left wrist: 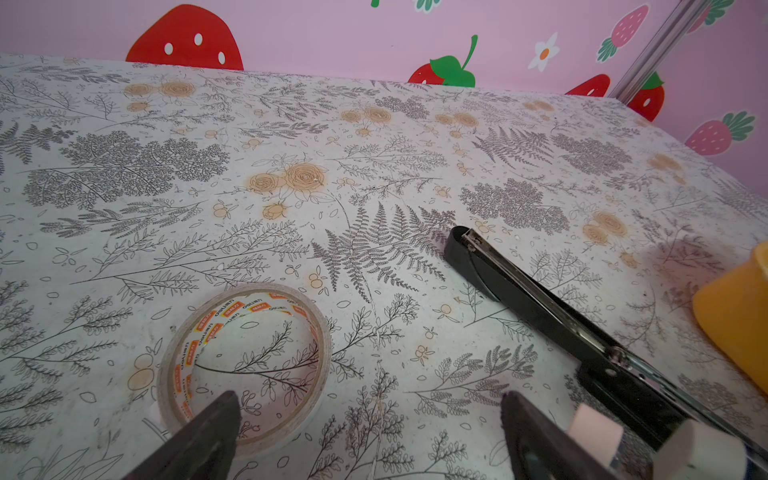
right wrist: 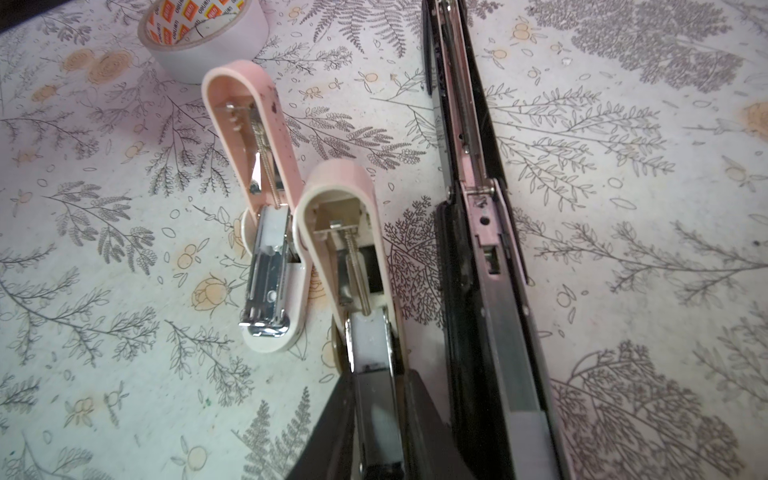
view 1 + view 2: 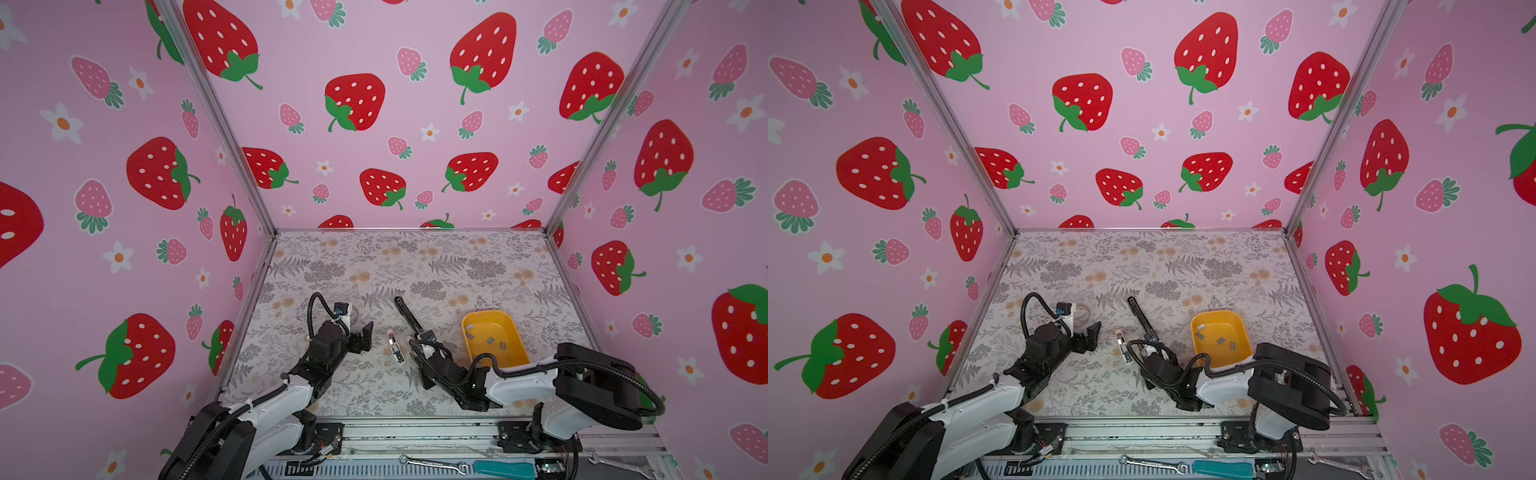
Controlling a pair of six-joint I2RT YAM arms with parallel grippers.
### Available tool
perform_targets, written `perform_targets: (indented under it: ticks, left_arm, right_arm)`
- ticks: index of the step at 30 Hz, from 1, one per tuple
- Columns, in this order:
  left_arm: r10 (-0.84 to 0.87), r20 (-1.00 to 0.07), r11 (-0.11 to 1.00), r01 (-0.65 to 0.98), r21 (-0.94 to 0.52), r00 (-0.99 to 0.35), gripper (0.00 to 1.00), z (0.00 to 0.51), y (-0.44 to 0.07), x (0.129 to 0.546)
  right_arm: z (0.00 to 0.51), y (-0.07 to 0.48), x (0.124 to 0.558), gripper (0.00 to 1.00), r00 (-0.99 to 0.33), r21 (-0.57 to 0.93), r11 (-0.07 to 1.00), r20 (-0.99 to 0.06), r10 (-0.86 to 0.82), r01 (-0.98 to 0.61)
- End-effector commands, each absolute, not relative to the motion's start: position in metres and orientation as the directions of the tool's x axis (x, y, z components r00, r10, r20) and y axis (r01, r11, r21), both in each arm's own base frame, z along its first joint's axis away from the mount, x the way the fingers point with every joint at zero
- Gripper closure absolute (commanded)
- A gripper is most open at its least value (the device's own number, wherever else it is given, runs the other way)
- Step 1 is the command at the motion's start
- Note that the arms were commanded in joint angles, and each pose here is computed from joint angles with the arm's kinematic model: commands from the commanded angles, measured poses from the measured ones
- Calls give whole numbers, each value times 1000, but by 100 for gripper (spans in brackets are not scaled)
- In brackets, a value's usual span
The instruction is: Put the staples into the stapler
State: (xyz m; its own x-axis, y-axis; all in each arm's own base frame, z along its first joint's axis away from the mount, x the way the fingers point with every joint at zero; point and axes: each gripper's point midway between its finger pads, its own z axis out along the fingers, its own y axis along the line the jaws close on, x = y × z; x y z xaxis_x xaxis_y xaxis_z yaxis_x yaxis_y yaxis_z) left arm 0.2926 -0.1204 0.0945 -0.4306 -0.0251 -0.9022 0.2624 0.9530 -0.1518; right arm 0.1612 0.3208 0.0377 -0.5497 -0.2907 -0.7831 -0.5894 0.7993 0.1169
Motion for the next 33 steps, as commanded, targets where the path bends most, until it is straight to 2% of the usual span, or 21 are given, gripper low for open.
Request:
perform_targets:
  ticks: [1, 10, 18, 22, 24, 25, 26, 28, 29, 30, 33]
  left_arm:
    - [-44, -923, 955, 256, -152, -383, 1, 115, -122, 303]
    - [-41, -922, 955, 257, -150, -385, 1, 113, -123, 302]
    - [-42, -923, 955, 257, -150, -382, 1, 114, -123, 303]
    - [-40, -923, 955, 258, -149, -383, 1, 114, -123, 303]
    - [-40, -923, 955, 257, -148, -384, 1, 113, -123, 303]
    - [-39, -922, 955, 257, -148, -385, 1, 113, -123, 303]
    - [-39, -922, 955, 257, -147, -385, 1, 113, -123, 303]
    - [-39, -922, 955, 256, -147, -385, 1, 113, -123, 303]
    - [-38, -921, 955, 257, -148, -387, 1, 113, -123, 302]
    - [-39, -922, 955, 257, -147, -385, 1, 113, -123, 303]
    - [-38, -922, 955, 257, -147, -384, 1, 113, -123, 303]
  right_arm:
    - [44, 317, 158, 74, -552, 129, 800, -786, -278, -586]
    - [64, 312, 160, 73, -537, 141, 802, -807, -247, -581]
    - [115, 275, 170, 71, -480, 132, 849, -864, -154, -511]
    - [138, 247, 176, 61, -455, 129, 884, -885, -103, -450]
    - [147, 238, 179, 50, -447, 137, 894, -891, -76, -426]
    - [149, 235, 180, 40, -444, 138, 898, -894, -69, -418]
    - [159, 229, 183, 35, -444, 175, 906, -896, -16, -386]
    - [168, 219, 188, 28, -454, 212, 923, -890, 47, -321]
    - [172, 216, 189, 18, -452, 221, 927, -890, 64, -304]
    - [176, 216, 188, 3, -450, 230, 922, -890, 70, -311]
    - [188, 216, 186, 1, -435, 303, 895, -889, 142, -328]
